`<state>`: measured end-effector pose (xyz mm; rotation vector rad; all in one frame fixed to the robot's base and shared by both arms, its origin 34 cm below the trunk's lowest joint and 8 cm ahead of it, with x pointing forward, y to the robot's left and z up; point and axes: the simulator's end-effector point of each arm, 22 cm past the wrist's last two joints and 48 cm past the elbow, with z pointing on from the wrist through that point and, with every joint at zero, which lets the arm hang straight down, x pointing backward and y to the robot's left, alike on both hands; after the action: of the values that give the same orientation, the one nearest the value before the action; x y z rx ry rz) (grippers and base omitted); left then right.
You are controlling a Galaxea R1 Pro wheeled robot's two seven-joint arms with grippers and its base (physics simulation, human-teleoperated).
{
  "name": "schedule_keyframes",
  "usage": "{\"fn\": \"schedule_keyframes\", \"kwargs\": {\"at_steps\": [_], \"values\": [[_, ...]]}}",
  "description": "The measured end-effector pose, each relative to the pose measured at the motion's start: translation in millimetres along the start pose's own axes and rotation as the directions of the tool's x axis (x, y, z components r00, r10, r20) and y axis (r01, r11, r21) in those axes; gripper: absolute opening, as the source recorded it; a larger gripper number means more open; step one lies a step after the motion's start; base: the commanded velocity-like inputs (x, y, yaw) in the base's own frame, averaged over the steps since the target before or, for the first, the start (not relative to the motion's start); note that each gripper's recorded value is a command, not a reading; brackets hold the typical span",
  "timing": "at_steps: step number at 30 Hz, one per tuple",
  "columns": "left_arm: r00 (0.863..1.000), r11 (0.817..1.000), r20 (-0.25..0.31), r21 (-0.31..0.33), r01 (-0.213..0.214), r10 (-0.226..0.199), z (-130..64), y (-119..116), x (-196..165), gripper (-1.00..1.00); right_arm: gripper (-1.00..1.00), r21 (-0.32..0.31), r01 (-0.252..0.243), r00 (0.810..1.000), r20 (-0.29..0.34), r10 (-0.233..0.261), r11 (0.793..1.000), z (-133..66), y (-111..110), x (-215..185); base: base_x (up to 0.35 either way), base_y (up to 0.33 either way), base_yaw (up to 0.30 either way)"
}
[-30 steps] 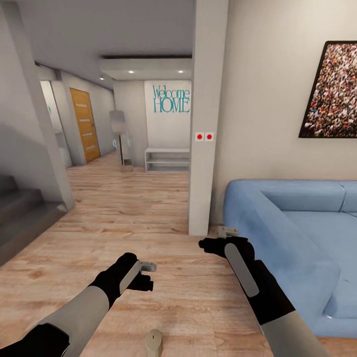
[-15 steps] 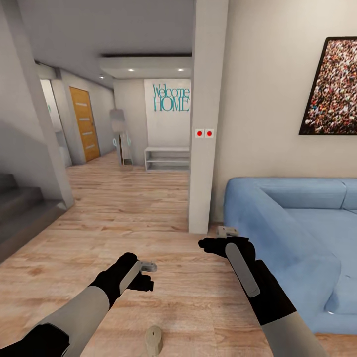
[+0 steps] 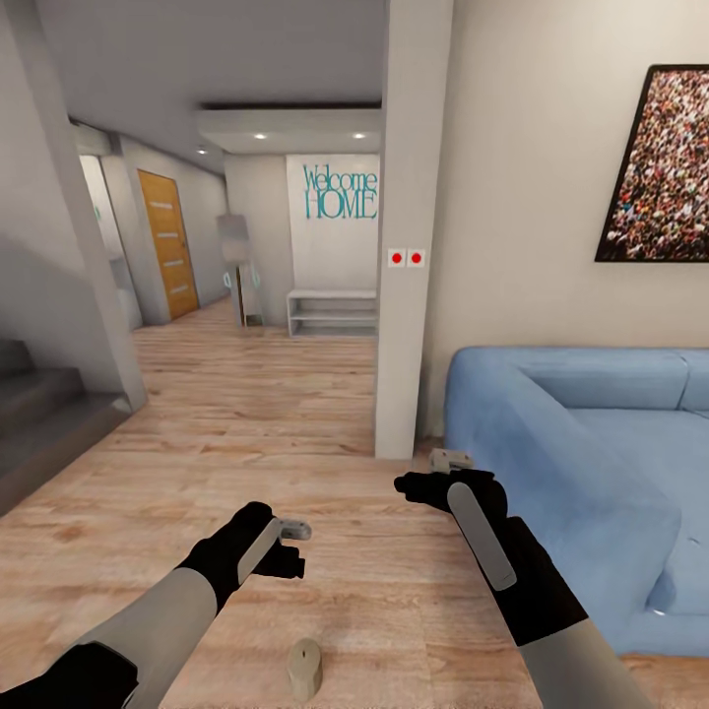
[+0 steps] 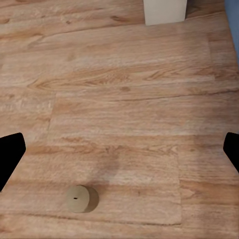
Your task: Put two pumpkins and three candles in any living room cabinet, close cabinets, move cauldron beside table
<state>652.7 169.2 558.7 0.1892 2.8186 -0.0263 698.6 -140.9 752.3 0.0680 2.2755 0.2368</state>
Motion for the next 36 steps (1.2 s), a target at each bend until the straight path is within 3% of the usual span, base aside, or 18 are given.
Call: {"fn": "schedule_keyframes", "kwargs": {"at_steps": [36], "values": [[1.000,1.000,0.008,-0.003,-0.001,0.001,67.7,-2,37,1.00,1.00,-0.004,-0.004,1.000,0.001,0.004,1.000,36.5,-14,67,0.000,0.000,0.000]]}}
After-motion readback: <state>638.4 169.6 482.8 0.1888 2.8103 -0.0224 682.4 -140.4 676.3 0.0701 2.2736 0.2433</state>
